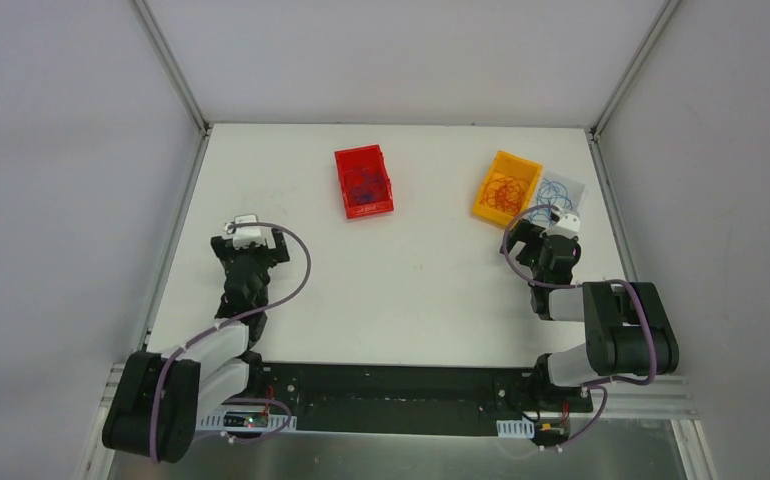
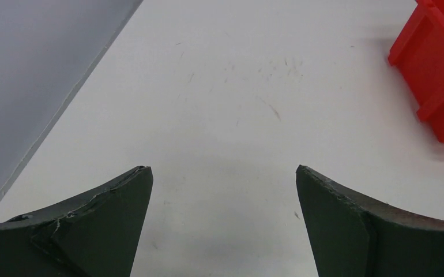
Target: Untangle the cables
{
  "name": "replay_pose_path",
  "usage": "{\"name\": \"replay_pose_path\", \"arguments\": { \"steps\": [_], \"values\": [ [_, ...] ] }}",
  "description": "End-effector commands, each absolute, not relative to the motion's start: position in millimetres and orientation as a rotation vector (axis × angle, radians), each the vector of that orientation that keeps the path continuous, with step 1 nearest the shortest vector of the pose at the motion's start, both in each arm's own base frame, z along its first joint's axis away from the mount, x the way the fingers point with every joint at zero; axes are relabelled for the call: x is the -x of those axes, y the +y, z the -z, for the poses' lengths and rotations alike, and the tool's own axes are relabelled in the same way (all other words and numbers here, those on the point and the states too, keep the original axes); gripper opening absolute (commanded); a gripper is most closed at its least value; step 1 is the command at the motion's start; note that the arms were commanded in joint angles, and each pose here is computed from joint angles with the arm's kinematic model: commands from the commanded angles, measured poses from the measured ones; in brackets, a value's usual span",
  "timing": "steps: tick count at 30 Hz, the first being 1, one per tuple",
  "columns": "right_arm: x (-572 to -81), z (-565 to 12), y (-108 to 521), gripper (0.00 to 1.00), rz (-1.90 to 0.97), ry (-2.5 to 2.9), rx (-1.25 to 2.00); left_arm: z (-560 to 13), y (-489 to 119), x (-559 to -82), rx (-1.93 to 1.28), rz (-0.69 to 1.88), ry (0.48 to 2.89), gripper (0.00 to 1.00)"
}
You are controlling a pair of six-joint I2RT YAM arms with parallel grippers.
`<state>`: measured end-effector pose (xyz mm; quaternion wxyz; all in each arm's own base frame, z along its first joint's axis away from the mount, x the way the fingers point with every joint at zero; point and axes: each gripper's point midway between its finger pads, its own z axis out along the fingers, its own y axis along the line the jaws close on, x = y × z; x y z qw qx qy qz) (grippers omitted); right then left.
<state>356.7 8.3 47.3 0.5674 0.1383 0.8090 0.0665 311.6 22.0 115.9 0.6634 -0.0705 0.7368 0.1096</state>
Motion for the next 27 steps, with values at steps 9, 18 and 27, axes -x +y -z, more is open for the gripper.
{"name": "replay_pose_path", "arguments": {
  "steps": [9, 18, 27],
  "values": [
    [-367, -67, 7, 0.99, -0.162, 1.839, -0.308, -78, 23, -334, 0.162, -0.232, 1.699, 0.99],
    [-367, -67, 7, 0.99, -0.162, 1.838, -0.308, -70, 31, -353, 0.188, -0.254, 1.809, 0.99],
    [-367, -67, 7, 0.99, -0.162, 1.838, -0.308, -63, 33, -362, 0.212, -0.153, 1.878, 0.99]
  ]
}}
